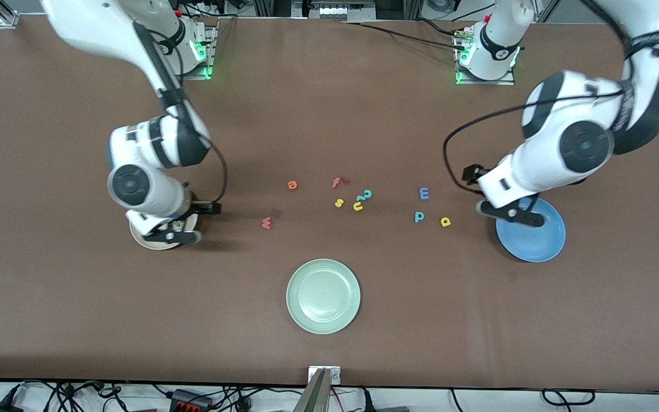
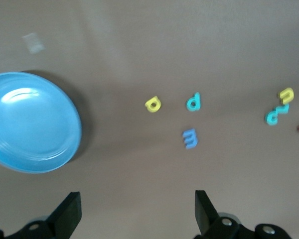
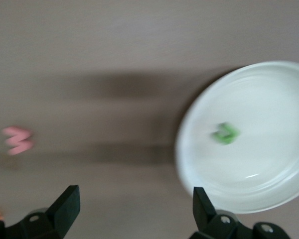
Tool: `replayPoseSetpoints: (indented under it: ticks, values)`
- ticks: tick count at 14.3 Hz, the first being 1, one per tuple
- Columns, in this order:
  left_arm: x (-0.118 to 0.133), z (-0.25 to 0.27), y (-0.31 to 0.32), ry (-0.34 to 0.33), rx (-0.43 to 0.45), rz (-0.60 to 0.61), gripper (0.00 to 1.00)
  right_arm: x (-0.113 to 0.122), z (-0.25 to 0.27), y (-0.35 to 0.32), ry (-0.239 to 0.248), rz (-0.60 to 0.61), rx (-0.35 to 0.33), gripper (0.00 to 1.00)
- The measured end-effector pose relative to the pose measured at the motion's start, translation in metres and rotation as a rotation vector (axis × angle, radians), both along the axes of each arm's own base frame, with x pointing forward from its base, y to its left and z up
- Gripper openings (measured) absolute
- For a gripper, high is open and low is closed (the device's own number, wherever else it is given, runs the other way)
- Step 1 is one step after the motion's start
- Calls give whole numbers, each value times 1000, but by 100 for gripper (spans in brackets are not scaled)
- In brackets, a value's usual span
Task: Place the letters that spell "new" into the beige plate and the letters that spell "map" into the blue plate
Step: 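Grasp the orange e with the right gripper while the left grasps the blue d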
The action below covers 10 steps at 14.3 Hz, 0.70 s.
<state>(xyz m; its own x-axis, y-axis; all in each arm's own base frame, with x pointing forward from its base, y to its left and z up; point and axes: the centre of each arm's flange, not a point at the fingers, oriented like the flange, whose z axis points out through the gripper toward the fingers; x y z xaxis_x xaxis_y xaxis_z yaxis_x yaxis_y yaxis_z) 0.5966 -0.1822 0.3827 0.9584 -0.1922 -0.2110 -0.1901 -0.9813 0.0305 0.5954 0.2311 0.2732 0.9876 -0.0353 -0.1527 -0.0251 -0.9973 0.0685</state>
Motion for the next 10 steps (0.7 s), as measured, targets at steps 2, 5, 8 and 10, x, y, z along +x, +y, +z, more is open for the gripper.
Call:
replayPoseSetpoints:
  ticks: [2,5,8,10]
  values:
    - [3,-37,-29,-13,-4,23,100,-18,-6,44,-8,-3,-11,100]
    - [4,-95,-45,-70,-36,26,100,-44,-30,95,-27,-24,-24,100]
    - [-13,-152,-51,-110,-58,39,100,-64,-57,129,-46,-54,-34,100]
    - [-23,-180,-55,-120,-67,37,100,-70,-65,140,-49,-51,-31,100]
